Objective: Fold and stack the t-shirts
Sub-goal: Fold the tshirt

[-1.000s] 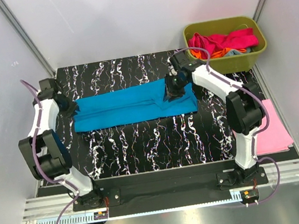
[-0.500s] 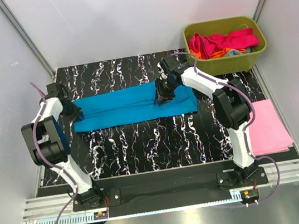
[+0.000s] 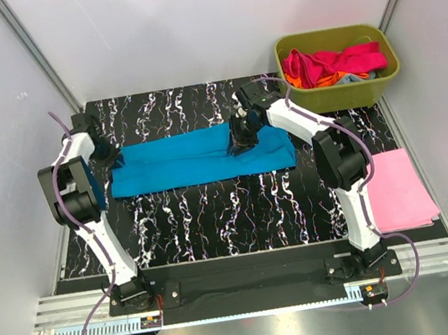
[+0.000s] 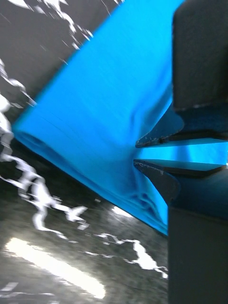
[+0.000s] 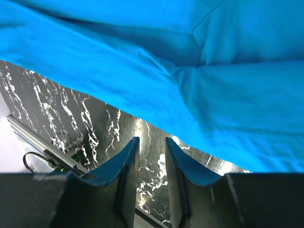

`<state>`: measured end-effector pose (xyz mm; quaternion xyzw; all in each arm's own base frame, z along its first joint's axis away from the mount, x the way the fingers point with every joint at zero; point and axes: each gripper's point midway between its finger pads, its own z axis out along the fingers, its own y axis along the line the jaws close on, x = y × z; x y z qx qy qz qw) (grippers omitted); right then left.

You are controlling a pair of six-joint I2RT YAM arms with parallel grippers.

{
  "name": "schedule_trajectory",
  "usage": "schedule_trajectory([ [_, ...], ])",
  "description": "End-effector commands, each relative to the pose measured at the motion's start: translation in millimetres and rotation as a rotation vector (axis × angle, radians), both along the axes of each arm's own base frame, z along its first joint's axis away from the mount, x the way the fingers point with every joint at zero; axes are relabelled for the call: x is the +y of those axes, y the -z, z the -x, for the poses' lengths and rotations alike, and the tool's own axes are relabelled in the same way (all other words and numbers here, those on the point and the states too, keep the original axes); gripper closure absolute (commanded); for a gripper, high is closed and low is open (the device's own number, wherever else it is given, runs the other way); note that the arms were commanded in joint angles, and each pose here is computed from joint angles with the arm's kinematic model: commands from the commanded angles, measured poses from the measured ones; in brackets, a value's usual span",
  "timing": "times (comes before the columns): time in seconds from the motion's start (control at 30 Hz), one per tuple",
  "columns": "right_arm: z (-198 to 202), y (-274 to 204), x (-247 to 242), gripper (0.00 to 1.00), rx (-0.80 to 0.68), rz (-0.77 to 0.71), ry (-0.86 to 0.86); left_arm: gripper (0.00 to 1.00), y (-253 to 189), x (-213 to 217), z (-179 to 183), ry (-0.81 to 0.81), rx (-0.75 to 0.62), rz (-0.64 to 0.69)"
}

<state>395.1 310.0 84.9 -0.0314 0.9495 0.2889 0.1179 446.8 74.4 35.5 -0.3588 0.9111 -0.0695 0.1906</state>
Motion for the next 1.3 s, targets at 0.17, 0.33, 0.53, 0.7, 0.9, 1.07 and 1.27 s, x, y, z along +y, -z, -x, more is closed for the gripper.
schedule_trajectory([
  [0.17, -11.5, 0.7, 15.2, 0.66, 0.000, -0.025, -0.011, 0.73, -43.1, 1.9, -7.3, 0.032, -0.100, -0.027],
  [0.33, -15.0, 6.9, 15.2, 0.65, 0.006, -0.015, 0.005, 0.69, -71.1, -7.3, 25.8, 0.026, -0.142, -0.049],
  [0.53, -15.4, 9.1, 14.3, 0.66, 0.018, -0.008, 0.028, 0.71, -47.5, -18.5, 49.3, 0.017, -0.093, 0.001],
  [0.7, -12.2, 13.6, 17.5, 0.66, 0.043, -0.017, 0.028, 0.73, -27.5, 1.3, 53.2, -0.018, -0.057, -0.030],
  [0.9, -6.1, 32.8, 17.1, 0.66, 0.075, 0.011, 0.026, 0.74, -1.5, 30.6, 74.4, -0.060, 0.030, -0.087],
  [1.07, 2.0, 56.2, 6.6, 0.66, 0.098, 0.067, 0.033, 0.74, 6.3, 40.1, 85.8, -0.066, 0.067, -0.114],
  [1.27, 4.9, 63.3, -2.7, 0.66, 0.085, 0.111, 0.025, 0.75, -29.0, 20.5, 71.0, -0.034, 0.006, -0.128],
])
